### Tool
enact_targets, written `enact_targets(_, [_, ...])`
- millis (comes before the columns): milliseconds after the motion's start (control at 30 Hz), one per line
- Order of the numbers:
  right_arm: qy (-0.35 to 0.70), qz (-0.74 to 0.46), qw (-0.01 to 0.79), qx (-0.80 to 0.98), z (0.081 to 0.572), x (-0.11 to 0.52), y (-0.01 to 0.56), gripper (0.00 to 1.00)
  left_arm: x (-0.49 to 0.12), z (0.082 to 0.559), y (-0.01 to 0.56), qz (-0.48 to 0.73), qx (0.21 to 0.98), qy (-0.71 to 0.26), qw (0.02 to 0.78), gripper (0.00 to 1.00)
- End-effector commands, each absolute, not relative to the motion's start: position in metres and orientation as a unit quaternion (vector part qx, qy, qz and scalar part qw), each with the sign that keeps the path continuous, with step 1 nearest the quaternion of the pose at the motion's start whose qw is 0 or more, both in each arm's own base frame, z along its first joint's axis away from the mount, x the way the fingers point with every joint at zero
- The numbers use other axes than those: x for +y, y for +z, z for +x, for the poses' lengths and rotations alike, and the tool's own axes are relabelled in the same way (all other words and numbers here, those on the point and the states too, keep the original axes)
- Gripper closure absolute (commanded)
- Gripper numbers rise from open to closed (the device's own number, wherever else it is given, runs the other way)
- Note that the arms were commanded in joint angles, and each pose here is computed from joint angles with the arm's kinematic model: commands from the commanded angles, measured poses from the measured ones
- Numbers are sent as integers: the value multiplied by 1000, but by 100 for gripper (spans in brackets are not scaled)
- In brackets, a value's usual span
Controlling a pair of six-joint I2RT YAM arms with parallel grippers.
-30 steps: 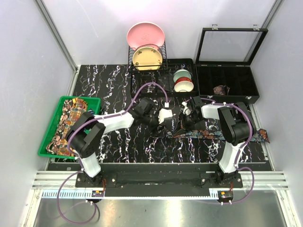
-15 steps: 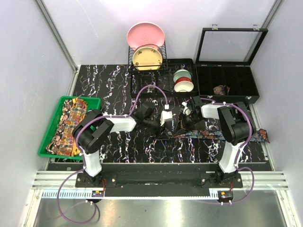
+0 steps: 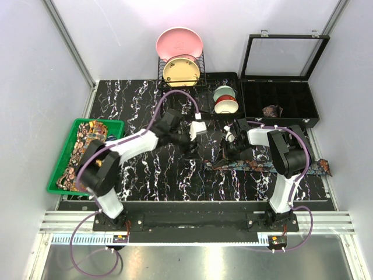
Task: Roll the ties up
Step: Roll the tie at the center of the board.
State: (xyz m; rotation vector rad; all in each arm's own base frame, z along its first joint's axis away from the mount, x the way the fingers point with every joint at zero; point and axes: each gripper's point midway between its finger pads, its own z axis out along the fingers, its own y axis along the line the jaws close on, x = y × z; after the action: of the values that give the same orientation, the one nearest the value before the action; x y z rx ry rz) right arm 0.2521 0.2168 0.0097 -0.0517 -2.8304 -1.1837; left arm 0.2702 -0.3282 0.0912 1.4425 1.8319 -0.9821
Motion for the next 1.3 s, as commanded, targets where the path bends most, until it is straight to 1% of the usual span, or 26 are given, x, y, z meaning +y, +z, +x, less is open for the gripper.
enact_targets(0, [-285,-3,32,-958,244,187,-38,100,-302,254,118,560,687,-349,305,27])
enact_targets(33, [-286,-4,34,-958,243,187,-39,100,-302,249,107,559,677,-358,317,26])
enact_targets(100, [-290,-3,36,-956,243,188,-38,100,-306,245,99,523,689,-382,327,25])
enact_targets(133, [-289,-4,37,-957,243,188,-39,100,-317,251,103,517,672,-395,355,25])
enact_targets(167, [-289,-3,37,-957,243,188,-39,100,-318,244,91,496,686,-411,338,25])
enact_targets(200, [-289,-4,38,-957,243,188,-39,100,-321,242,88,492,680,-421,344,24])
enact_targets(233, [-289,-4,39,-957,242,188,-40,100,-333,251,101,499,641,-429,395,22])
enact_targets(267, [-289,-2,39,-956,242,188,-39,100,-336,243,94,505,632,-431,400,22])
enact_targets(333, [-290,0,42,-956,241,190,-40,100,-346,248,97,515,607,-430,425,22])
enact_targets(400, [-290,6,45,-956,239,194,-39,100,-346,245,81,510,607,-436,425,23])
enact_targets(433, [-290,10,46,-956,238,196,-40,100,-349,250,89,511,586,-434,455,23])
enact_targets(533, [-297,19,50,-953,232,204,-36,100,-349,250,83,503,585,-429,471,25])
enact_targets(600, [-305,20,52,-951,228,210,-36,100,-348,244,73,500,591,-434,461,26])
enact_targets(667, [-310,22,53,-949,226,213,-34,100,-349,237,72,504,585,-432,467,27])
enact_targets(833, [-325,27,50,-944,219,216,-32,100,-342,213,59,530,578,-431,446,28])
enact_targets(933, [-334,32,47,-941,217,219,-29,100,-337,208,53,539,578,-423,444,28])
enact_targets(1033, [-339,34,49,-939,217,221,-29,100,-338,206,46,543,583,-422,432,31])
enact_targets(1167, [-343,37,55,-937,214,224,-29,100,-345,216,53,531,590,-421,438,34])
enact_targets(1267, [-342,39,54,-938,214,225,-29,100,-344,228,45,525,624,-396,421,37])
